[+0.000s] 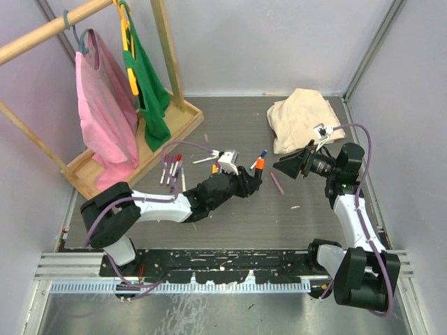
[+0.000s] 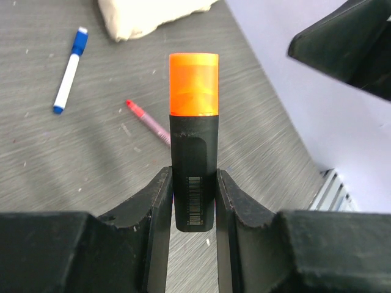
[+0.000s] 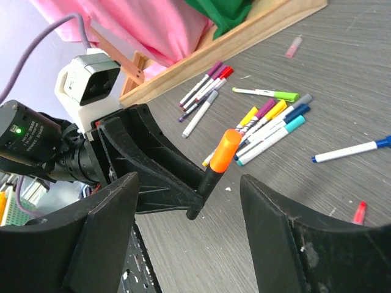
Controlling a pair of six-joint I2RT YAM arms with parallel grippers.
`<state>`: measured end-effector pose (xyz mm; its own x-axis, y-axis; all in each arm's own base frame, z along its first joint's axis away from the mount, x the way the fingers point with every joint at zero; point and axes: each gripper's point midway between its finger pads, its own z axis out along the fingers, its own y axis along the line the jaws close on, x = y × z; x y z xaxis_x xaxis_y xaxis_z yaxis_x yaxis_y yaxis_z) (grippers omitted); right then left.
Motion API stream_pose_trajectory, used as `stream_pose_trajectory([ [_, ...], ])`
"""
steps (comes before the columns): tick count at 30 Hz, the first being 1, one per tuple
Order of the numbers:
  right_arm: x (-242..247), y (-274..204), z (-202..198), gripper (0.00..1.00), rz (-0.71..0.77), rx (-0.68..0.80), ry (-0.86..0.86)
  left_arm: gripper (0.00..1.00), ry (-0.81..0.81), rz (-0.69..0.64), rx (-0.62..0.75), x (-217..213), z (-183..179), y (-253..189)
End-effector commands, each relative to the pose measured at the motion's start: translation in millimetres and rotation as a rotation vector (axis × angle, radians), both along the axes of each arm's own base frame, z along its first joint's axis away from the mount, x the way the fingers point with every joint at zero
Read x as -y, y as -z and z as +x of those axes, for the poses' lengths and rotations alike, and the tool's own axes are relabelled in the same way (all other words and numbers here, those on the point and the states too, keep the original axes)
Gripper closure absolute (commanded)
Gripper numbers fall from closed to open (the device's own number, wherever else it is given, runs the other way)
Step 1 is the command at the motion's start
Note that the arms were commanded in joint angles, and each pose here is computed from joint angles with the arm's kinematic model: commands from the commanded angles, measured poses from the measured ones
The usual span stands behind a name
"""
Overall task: Open the pen caps
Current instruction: Pick up the pen from the center of the board.
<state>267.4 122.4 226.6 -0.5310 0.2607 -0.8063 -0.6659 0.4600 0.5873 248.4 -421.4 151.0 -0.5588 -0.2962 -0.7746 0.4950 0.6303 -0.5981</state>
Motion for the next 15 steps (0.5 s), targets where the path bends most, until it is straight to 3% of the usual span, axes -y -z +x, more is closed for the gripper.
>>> stream_pose_trajectory([
  [1, -10.4, -15.8, 1.2, 0.28, 0.015, 0.061, -0.017, 1.00, -0.047, -0.255, 0.203, 5.3, 1.2, -89.0],
  [15, -26.7, 7.3, 10.4, 0.38, -0.060, -0.002, 0.032, 1.00, -0.105, -0.098, 0.384, 17.0, -7.9, -95.7],
])
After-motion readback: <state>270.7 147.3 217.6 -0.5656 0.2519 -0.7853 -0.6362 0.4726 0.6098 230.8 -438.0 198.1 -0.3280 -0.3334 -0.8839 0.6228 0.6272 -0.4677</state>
